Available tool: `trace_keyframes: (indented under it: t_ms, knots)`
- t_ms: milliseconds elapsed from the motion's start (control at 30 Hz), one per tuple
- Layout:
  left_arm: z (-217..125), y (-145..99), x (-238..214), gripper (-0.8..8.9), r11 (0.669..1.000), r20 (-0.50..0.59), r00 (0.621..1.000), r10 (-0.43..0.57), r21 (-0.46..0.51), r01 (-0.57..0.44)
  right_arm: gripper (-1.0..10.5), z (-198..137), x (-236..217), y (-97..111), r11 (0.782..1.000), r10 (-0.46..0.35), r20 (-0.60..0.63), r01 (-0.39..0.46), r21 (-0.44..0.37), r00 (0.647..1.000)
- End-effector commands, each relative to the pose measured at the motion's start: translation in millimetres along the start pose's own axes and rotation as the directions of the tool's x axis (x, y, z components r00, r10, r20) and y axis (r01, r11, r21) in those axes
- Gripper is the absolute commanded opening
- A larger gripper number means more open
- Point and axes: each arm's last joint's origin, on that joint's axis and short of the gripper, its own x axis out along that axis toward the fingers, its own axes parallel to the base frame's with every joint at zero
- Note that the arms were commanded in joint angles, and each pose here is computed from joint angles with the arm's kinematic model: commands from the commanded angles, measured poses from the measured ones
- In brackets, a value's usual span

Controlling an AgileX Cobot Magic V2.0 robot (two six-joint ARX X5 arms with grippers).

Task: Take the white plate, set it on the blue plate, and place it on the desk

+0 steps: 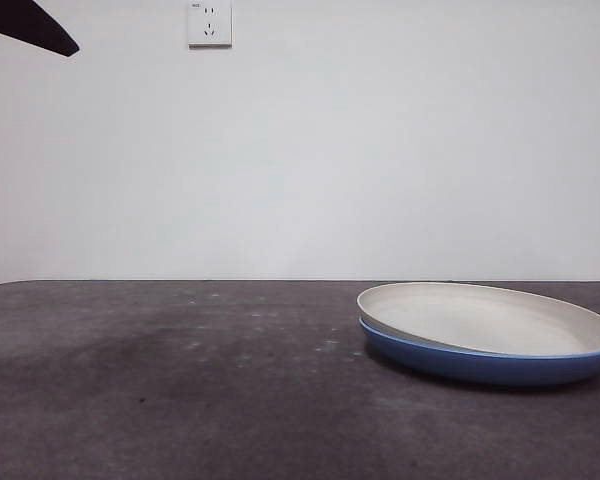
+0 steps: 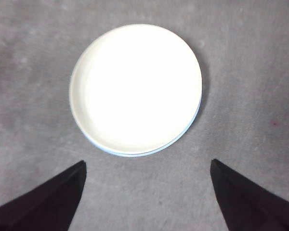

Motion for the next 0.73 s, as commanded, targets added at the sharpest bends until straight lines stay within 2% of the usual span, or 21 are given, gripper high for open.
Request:
trace_keyframes:
  t_ms: [33,267,467,733]
  knots:
    - [2.5,-1.3,0.2,3.39,1.0,0.007,1.0,-0.01,0.027,0.01,4.1,13.3,21.4,-6.3,0.999,-0.021,-0.033,0.023,0.038,0.999]
    - [2.5,-1.3,0.2,3.39,0.999,0.007,1.0,-0.01,0.031,0.01,4.1,34.2,76.9,-32.4,0.993,-0.05,-0.138,0.064,0.096,0.989]
    - [2.5,-1.3,0.2,3.39,0.999,0.007,1.0,-0.01,0.031,0.01,4.1,40.6,124.1,-53.1,0.988,-0.002,-0.218,0.036,0.15,0.976]
    - [2.5,-1.3,0.2,3.39,0.999,0.007,1.0,-0.01,0.031,0.01,4.1,38.7,172.1,-66.6,0.984,0.04,-0.282,0.012,0.18,0.959]
